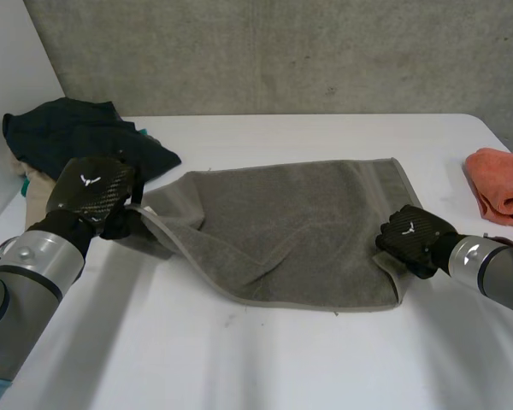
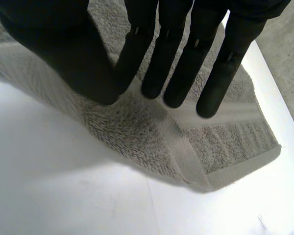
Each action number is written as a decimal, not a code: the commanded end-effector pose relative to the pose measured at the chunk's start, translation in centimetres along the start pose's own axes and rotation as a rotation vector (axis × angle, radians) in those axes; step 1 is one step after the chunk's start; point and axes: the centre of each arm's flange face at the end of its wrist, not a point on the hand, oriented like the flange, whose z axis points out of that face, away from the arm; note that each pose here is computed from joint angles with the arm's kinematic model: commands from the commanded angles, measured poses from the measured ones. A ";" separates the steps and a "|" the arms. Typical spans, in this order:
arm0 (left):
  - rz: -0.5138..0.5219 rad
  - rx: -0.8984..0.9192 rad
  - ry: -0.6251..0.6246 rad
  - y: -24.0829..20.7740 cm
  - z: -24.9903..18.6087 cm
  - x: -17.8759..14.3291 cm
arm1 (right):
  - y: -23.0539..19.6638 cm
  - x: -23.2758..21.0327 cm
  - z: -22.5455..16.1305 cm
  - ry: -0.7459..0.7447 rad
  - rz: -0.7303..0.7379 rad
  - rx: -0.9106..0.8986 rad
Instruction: Fold the laundry.
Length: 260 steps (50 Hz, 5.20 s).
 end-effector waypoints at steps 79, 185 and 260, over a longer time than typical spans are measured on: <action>0.425 -0.177 0.074 3.6 4.5 0.6 | 2.8 7.1 -1.7 0.330 0.123 -0.291; 0.265 0.071 0.137 -2.2 2.4 9.2 | -10.8 -6.7 -1.3 0.097 0.354 0.311; 0.002 -0.451 0.102 5.9 2.7 12.7 | -8.8 -5.6 4.6 -0.069 0.648 -0.034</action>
